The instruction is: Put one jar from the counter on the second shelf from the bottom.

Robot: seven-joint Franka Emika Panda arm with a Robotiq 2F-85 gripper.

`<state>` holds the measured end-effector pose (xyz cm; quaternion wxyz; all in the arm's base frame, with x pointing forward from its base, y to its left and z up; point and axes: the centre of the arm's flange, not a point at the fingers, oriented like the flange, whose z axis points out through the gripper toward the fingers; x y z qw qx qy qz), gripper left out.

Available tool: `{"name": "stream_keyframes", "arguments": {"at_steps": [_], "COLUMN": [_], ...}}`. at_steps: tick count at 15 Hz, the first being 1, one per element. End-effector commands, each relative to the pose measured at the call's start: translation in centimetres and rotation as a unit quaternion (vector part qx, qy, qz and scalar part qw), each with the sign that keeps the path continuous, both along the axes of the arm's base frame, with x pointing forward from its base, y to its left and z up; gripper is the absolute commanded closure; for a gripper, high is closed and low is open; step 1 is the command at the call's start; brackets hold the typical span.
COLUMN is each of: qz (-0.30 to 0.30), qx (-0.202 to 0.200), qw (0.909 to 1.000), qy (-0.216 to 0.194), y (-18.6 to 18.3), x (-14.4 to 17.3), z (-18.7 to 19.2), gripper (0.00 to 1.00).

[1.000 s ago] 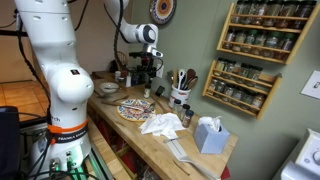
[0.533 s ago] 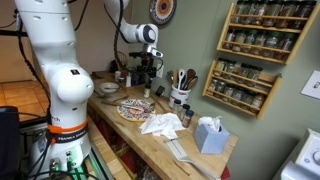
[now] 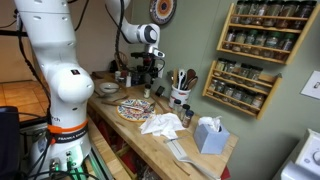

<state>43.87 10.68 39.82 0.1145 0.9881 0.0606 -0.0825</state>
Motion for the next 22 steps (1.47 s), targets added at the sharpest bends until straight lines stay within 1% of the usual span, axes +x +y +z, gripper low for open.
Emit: {"name": "stream_keyframes", "arguments": {"at_steps": [1,2,3,5,8,11,12,19,22], "qz": [0.051,0.068,0.088,0.129,0.156,0.173,0.16,0.162,0.175], "qx": [0.042,0.047,0.066,0.088,0.131,0.15,0.134,0.134,0.145], "qw": [0.9974,0.9961,0.9931,0.9868,0.9786,0.9725,0.9774,0.9768,0.9727], "qy": [-0.029,-0.032,-0.041,-0.041,-0.031,-0.043,-0.036,-0.037,-0.05], "y": [-4.9,-6.4,-7.7,-10.4,-13.6,-15.2,-14.4,-14.4,-14.5], "x": [0.3,0.4,0.5,0.2,-0.3,-0.1,0.8,0.9,2.4], "z": [0.1,0.0,0.1,0.1,0.3,0.5,0.5,0.7,0.4], "gripper": [0.0,0.0,0.0,0.0,0.0,0.0,0.0,0.0,0.0]}}
